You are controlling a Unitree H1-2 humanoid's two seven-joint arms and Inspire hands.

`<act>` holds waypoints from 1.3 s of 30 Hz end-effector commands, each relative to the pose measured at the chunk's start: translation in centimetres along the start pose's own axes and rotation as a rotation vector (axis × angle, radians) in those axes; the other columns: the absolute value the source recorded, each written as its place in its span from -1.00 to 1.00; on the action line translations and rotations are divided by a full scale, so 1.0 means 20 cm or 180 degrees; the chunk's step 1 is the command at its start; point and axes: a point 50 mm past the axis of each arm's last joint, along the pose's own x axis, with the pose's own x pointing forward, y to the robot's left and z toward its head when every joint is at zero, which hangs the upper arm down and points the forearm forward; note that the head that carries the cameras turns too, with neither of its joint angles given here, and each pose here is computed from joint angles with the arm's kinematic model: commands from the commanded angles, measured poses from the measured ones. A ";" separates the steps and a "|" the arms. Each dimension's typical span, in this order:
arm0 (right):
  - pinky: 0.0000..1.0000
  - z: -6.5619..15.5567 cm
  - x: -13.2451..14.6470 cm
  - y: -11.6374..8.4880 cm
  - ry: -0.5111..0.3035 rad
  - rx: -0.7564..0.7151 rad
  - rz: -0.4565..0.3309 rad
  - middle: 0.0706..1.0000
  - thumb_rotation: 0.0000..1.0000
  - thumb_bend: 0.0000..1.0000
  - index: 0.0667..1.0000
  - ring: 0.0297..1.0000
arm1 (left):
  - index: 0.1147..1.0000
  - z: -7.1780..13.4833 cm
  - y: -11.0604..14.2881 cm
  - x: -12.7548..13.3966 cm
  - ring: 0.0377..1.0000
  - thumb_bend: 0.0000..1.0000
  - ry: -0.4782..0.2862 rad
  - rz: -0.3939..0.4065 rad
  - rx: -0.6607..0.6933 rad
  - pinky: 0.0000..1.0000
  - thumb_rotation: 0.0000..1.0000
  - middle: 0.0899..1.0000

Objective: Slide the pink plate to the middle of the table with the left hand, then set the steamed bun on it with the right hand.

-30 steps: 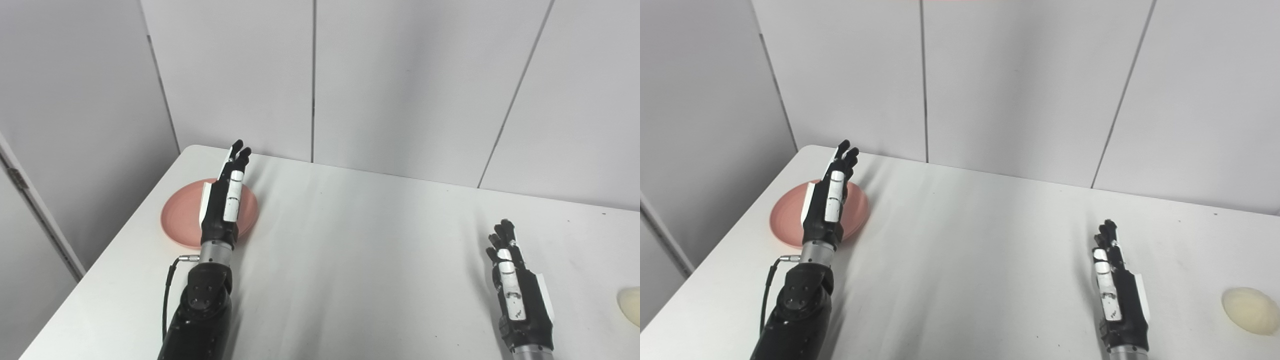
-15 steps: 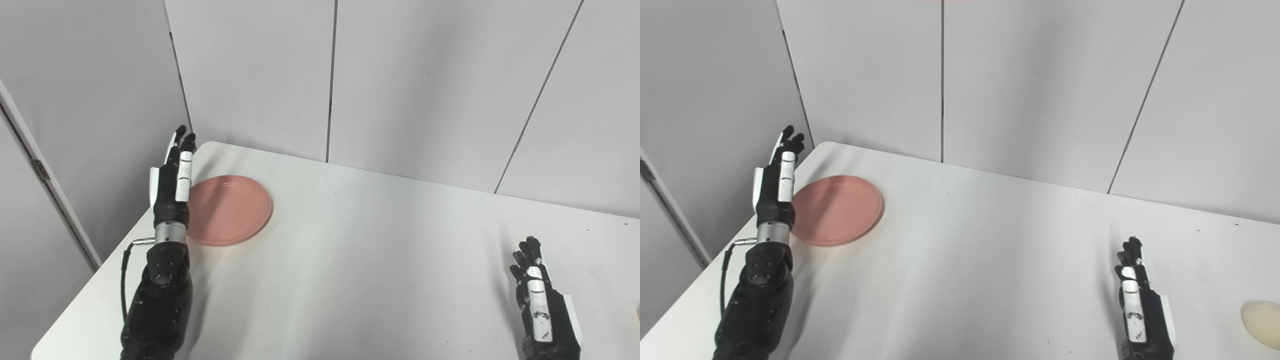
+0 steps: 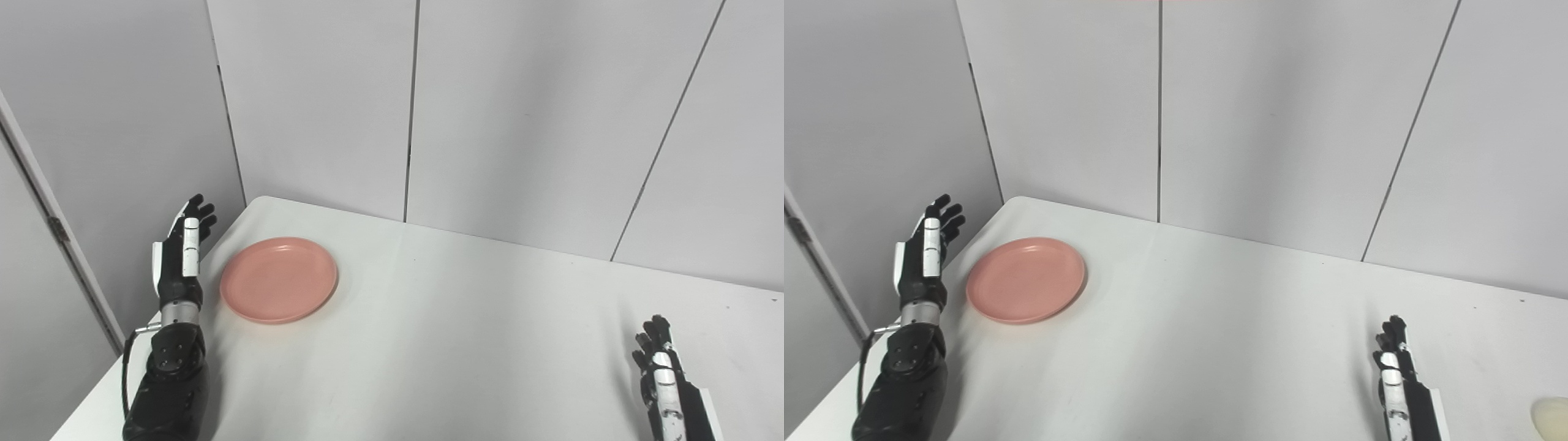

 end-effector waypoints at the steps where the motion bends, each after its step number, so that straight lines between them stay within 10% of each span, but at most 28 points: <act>1: 1.00 -0.02 -0.04 -0.01 0.0009 0.0037 -0.0038 1.00 0.91 -0.08 1.00 1.00 | 0.60 0.14 0.02 0.12 0.62 0.41 -0.0373 0.0068 -0.0047 0.70 1.00 0.62; 24: 1.00 0.00 -0.04 0.00 -0.0022 0.0059 -0.0060 0.99 0.87 -0.09 1.00 1.00 | 0.61 0.06 -0.20 0.02 0.71 0.47 0.0604 -0.0850 -0.0175 0.82 1.00 0.63; 39: 1.00 0.02 -0.04 0.01 -0.0024 0.0049 -0.0059 1.00 0.86 -0.17 1.00 1.00 | 0.63 0.08 -0.40 -0.08 0.71 0.43 0.0825 -0.1178 -0.0514 0.76 1.00 0.66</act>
